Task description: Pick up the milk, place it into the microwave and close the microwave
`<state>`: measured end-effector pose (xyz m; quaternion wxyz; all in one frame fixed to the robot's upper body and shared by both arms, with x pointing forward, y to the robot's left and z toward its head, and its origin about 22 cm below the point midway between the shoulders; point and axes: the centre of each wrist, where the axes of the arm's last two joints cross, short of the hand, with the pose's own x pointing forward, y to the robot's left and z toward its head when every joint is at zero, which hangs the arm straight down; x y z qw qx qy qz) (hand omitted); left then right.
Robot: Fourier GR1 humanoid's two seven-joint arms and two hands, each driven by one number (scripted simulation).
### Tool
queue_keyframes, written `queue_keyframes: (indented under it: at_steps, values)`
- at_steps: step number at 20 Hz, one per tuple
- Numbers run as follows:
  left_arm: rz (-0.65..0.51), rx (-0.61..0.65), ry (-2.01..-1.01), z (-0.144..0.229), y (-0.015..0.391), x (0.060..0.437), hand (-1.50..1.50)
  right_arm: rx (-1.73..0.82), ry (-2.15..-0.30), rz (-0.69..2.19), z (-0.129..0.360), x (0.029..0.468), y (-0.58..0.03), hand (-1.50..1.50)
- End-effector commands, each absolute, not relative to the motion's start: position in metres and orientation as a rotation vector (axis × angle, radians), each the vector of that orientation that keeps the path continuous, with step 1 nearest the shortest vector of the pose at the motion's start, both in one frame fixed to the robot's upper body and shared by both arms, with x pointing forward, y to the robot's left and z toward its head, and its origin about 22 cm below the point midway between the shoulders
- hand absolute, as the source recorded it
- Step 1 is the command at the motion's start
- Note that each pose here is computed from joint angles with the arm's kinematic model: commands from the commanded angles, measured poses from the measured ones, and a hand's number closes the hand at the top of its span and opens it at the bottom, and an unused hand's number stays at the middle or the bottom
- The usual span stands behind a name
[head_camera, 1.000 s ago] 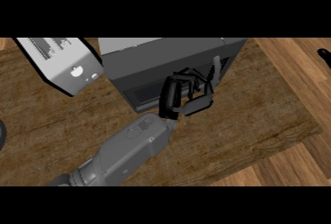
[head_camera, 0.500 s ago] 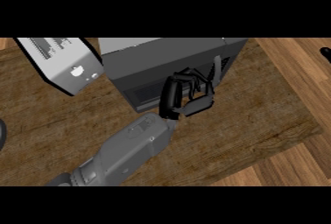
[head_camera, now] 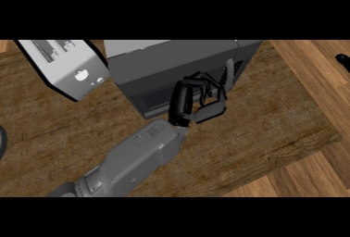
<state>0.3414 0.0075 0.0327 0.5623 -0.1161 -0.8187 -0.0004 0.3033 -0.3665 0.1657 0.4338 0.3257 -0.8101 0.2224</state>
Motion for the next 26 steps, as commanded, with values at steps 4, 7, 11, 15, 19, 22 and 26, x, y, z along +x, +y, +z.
queue_keyframes:
  at_steps: [4,7,11,15,19,22,26]
  values:
    - [0.027,-0.215,-1.912,0.045,0.012,0.364,1.5,0.835,-2.02,0.563,0.172,0.303,-0.371,-1.5]
    - [0.038,-0.206,-1.905,0.042,0.013,0.364,1.5,0.831,-2.004,0.598,0.176,0.302,-0.372,-1.5]
    - [0.016,-0.254,-1.94,0.045,0.01,0.362,1.5,0.846,-1.997,0.594,0.176,0.302,-0.374,-1.5]
    - [-0.069,-0.147,-1.915,0.035,0.013,0.365,1.5,0.909,-2.021,0.602,0.18,0.305,-0.37,-1.5]
    - [-0.069,-0.066,-1.864,0.023,0.021,0.365,1.5,0.954,-2.004,0.636,0.183,0.304,-0.367,-1.5]
    - [-0.05,-0.029,-1.82,0.014,0.025,0.362,1.5,0.957,-2.004,0.648,0.187,0.302,-0.37,-1.5]
    - [-0.033,0.028,-1.788,0.005,0.031,0.361,1.5,0.948,-1.996,0.651,0.189,0.298,-0.374,-1.5]
